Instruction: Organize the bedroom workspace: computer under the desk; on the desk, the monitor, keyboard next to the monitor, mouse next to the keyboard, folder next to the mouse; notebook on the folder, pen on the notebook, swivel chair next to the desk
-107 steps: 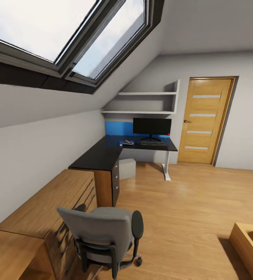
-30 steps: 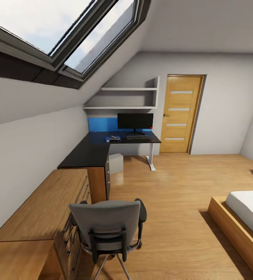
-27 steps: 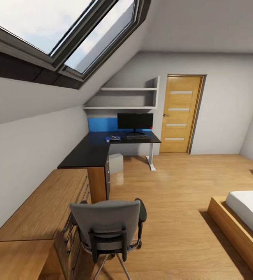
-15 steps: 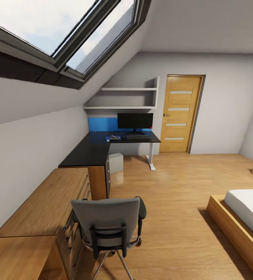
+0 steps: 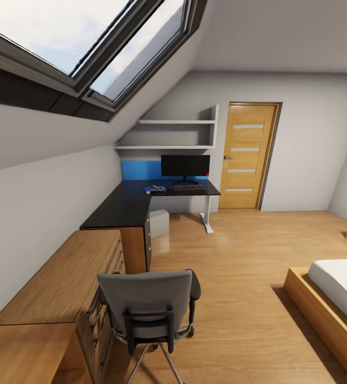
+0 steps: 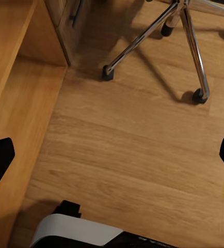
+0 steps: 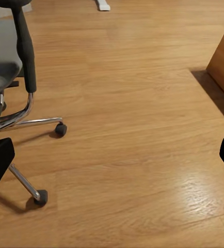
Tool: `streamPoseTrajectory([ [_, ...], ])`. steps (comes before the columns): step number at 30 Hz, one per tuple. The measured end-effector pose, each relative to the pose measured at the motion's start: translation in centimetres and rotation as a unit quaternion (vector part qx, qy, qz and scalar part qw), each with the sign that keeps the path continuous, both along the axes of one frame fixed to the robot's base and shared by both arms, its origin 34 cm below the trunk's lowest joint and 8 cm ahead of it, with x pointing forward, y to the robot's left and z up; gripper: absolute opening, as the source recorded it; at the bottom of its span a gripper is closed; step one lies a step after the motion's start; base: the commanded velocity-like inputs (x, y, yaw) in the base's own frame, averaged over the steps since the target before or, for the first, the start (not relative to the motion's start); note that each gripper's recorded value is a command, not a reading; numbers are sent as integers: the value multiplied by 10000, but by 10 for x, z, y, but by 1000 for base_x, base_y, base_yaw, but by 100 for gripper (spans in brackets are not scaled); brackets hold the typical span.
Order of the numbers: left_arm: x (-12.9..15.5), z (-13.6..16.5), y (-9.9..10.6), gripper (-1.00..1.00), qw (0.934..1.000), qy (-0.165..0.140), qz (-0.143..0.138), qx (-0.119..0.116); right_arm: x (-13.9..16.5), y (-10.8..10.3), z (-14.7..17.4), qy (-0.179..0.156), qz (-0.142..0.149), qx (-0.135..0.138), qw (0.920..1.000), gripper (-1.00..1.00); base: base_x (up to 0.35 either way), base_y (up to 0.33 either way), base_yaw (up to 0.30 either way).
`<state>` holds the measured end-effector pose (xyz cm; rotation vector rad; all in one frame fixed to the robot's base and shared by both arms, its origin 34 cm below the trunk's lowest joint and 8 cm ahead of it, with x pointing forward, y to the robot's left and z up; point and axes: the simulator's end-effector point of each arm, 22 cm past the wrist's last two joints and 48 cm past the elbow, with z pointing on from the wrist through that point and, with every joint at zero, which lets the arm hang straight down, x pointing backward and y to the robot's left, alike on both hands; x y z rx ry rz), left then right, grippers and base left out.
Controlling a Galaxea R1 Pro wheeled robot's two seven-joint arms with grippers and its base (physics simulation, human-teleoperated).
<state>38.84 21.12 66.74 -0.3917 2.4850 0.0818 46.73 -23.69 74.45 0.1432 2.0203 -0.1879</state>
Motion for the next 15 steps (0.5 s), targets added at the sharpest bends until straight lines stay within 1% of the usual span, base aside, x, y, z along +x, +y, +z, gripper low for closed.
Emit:
streamPoseTrajectory([
  [8, 1, -8, -8, 100, 10000, 43, 30, -66, 3, 0, -7, -2, -29, 12, 10000, 100, 0, 0, 0],
  [15, 3, -14, -8, 100, 10000, 49, 32, -70, 5, -1, -13, -8, -66, 16, 10000, 100, 0, 0, 0],
])
